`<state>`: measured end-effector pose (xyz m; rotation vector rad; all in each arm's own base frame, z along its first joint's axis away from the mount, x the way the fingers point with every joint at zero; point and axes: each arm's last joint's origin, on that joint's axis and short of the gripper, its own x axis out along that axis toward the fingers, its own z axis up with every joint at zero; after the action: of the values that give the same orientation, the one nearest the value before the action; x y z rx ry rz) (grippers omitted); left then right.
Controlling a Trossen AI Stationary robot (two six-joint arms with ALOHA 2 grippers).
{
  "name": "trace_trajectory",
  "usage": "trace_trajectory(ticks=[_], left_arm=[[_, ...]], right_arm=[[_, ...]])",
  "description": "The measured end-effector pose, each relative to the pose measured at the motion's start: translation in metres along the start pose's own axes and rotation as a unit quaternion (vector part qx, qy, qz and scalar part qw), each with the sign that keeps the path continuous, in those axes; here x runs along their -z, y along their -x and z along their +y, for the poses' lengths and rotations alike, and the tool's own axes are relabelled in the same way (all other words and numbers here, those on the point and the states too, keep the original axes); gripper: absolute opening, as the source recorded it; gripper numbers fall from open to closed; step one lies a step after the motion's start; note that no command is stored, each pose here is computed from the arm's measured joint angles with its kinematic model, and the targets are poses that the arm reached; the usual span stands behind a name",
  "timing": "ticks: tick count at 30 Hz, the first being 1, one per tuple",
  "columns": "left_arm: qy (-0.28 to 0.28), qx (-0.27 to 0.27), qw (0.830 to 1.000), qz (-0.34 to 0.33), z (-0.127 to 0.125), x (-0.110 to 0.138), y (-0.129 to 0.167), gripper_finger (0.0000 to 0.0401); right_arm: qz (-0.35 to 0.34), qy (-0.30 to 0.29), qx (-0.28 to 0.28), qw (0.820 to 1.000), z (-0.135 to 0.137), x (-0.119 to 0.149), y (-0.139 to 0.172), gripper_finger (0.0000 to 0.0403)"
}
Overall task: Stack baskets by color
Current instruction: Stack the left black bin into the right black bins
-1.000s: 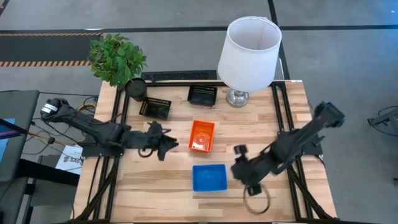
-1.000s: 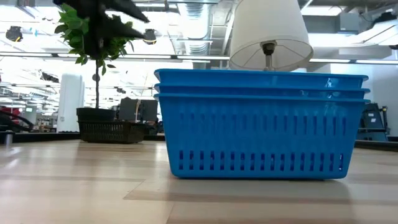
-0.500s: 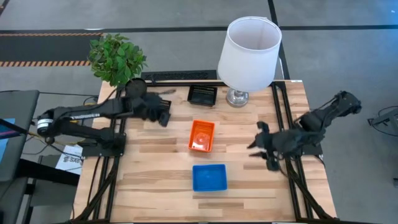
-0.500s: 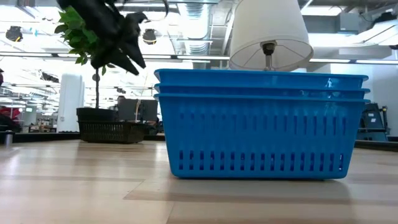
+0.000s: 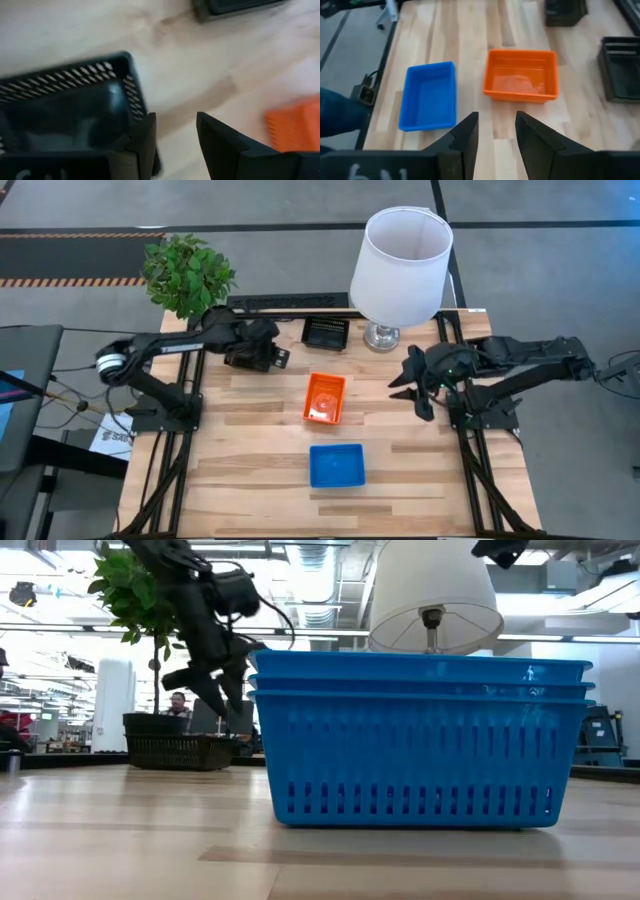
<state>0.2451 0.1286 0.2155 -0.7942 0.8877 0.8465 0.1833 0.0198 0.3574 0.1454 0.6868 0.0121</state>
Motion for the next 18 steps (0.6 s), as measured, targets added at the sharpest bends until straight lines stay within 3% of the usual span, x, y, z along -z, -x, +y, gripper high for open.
trace_trajectory(ticks=[6,11,18], left_arm=[[-0.039,-0.069,0.996,0.036,-0.006,-0.023,-0.025,0.0128],[-0.045,-0.12,0.99,0.055,-0.008,-0.027,-0.042,0.0128],[-0.025,-0.136,0.988,0.064,-0.006,-0.022,-0.047,0.0128]], right_arm=[[-0.012,-0.03,0.021,0.999,-0.011,-0.006,-0.006,0.0144],[-0.008,-0.054,0.026,0.998,-0.015,-0.008,-0.011,0.0142],[-0.003,-0.059,0.029,0.998,-0.016,-0.01,-0.019,0.014]])
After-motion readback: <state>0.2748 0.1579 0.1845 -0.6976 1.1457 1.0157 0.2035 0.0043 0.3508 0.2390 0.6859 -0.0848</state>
